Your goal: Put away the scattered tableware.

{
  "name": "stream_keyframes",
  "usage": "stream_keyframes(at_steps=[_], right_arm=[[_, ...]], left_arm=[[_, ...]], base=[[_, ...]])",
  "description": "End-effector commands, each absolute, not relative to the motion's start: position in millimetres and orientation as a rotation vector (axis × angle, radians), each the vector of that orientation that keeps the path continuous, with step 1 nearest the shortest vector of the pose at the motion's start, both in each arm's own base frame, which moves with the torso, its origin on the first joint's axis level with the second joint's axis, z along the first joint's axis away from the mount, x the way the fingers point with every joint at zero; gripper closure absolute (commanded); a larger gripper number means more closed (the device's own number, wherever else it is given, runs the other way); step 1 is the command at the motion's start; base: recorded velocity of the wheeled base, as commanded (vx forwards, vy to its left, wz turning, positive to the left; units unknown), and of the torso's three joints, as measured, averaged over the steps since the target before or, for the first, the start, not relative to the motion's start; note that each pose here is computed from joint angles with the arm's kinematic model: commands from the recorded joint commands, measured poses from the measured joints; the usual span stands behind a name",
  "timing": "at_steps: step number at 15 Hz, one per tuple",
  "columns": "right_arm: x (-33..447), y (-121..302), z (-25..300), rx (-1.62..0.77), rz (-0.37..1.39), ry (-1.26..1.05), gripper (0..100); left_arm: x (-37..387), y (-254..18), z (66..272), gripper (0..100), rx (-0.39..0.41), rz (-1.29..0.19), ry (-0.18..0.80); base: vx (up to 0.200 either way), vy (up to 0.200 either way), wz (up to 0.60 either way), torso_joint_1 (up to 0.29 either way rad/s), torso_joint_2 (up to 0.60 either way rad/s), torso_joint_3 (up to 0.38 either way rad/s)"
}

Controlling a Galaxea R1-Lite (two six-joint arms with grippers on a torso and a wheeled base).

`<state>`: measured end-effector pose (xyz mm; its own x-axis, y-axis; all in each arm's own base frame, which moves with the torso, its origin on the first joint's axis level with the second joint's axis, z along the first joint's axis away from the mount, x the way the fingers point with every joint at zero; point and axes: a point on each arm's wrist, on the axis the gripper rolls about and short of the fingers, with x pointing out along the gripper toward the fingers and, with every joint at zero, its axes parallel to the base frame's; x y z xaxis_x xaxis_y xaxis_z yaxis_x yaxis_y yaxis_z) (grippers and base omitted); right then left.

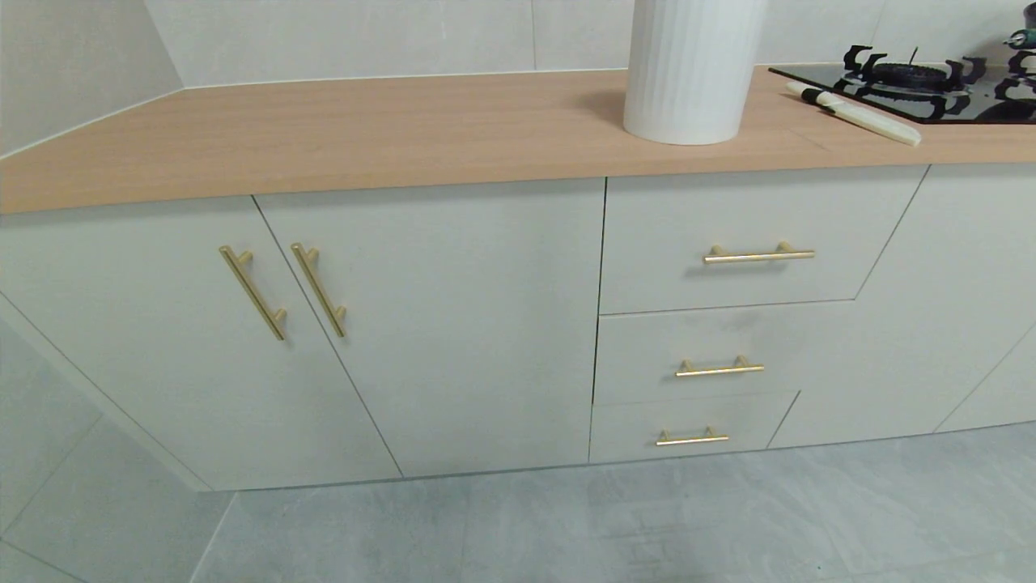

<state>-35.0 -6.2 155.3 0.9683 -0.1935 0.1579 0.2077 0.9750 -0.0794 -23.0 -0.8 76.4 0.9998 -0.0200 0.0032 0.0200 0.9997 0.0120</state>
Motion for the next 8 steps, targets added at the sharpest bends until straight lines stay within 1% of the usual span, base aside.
stream_keyframes(at_steps=[1,3,5,6,7,8], right_arm=[[-37.5,-4.8,117.4,-0.095,-0.23,-0.16,0],[-24.3,-4.6,88.7,-0.083,-0.213,-0.114,0],[-23.3,-2.9,79.5,-0.059,-0.134,-0.03,0],[-22.9,-1.9,80.5,-0.052,-0.09,-0.045,0],[-22.7,-0.2,74.6,-0.052,-0.012,0.011,0],[-22.9,0.0,74.6,-0.034,-0.004,0.015,0]], left_arm=[[-22.9,-0.8,76.4,0,0.011,-0.02,-0.002],[-22.9,-0.8,76.4,0,0.011,-0.02,-0.002],[-22.9,-0.8,76.4,0,0.011,-0.02,-0.002],[-22.9,-0.8,76.4,0,0.011,-0.02,-0.002],[-22.9,-0.8,76.4,0,0.012,-0.02,-0.002],[-22.9,-0.8,76.4,0,0.011,-0.02,-0.002]], base=[[0.0,0.0,0.0,0.0,0.0,0.0],[0.0,0.0,0.0,0.0,0.0,0.0],[0.0,0.0,0.0,0.0,0.0,0.0],[0.0,0.0,0.0,0.0,0.0,0.0],[0.0,0.0,0.0,0.0,0.0,0.0],[0.0,0.0,0.0,0.0,0.0,0.0]])
